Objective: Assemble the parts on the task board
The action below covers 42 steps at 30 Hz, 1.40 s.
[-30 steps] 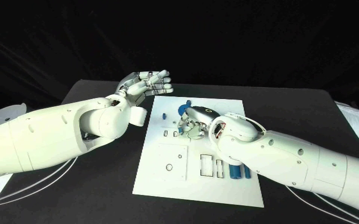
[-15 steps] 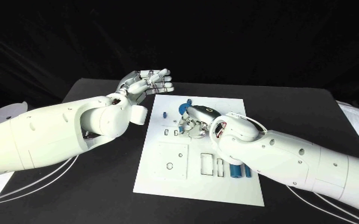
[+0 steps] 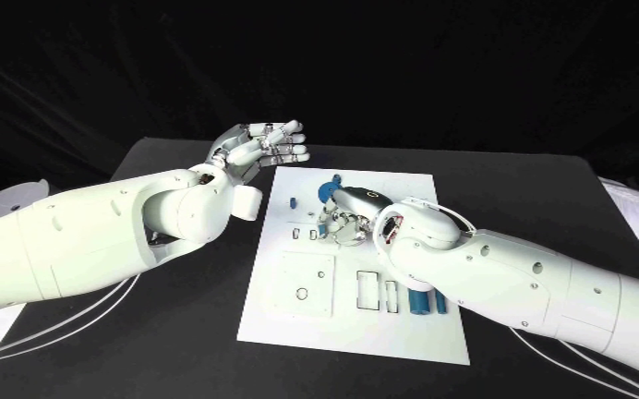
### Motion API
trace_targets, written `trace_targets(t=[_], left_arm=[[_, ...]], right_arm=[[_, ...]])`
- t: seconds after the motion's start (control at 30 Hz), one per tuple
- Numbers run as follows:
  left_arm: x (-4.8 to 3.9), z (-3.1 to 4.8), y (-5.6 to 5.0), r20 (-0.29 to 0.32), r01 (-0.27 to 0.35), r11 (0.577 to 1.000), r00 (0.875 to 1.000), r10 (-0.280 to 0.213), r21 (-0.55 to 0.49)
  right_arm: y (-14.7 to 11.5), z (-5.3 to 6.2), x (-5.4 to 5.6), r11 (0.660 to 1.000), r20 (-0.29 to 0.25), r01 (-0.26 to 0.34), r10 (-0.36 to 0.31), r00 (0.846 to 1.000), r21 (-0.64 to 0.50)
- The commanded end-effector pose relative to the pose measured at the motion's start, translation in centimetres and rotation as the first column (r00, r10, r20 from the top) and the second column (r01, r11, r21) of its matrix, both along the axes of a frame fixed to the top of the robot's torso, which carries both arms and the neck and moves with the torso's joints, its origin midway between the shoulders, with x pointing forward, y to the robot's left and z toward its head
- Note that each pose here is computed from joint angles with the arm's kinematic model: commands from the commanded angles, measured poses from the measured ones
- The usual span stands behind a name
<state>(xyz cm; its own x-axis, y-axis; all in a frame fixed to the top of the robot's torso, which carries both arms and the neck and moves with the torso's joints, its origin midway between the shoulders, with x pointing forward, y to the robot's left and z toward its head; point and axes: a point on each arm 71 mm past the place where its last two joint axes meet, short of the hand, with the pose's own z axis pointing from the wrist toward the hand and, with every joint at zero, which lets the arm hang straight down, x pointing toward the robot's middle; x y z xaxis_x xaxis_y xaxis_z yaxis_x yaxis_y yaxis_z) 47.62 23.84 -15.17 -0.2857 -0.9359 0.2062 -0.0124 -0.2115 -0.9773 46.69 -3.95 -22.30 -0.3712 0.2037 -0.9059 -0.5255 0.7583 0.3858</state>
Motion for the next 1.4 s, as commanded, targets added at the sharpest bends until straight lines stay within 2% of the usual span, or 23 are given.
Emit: trace_targets(t=[0.03,0.43,1.0,1.23,1.4], left_arm=[[-0.07,0.13,-0.25,0.008,0.019,1.0,1.0,-0.019,-0.013],[-0.06,0.12,-0.25,0.007,0.019,1.0,1.0,-0.018,-0.013],[0.02,0.07,-0.31,0.004,0.02,1.0,1.0,-0.02,-0.012],[0.04,0.06,-0.32,0.003,0.021,1.0,1.0,-0.021,-0.012],[0.04,0.06,-0.34,0.003,0.022,1.0,1.0,-0.022,-0.013]], right_arm=[[-0.44,-1.68,-0.32,0.996,-0.063,-0.006,0.0,0.998,-0.093],[-0.41,-1.8,-0.36,0.995,-0.065,-0.011,0.004,0.998,-0.104],[-0.41,-1.56,-0.33,0.996,-0.036,0.009,-0.012,0.999,-0.087],[-0.4,-1.3,-0.32,0.998,-0.013,0.025,-0.025,1.0,-0.06],[-0.27,-0.9,-0.6,0.999,0.023,0.031,-0.031,0.999,-0.013]])
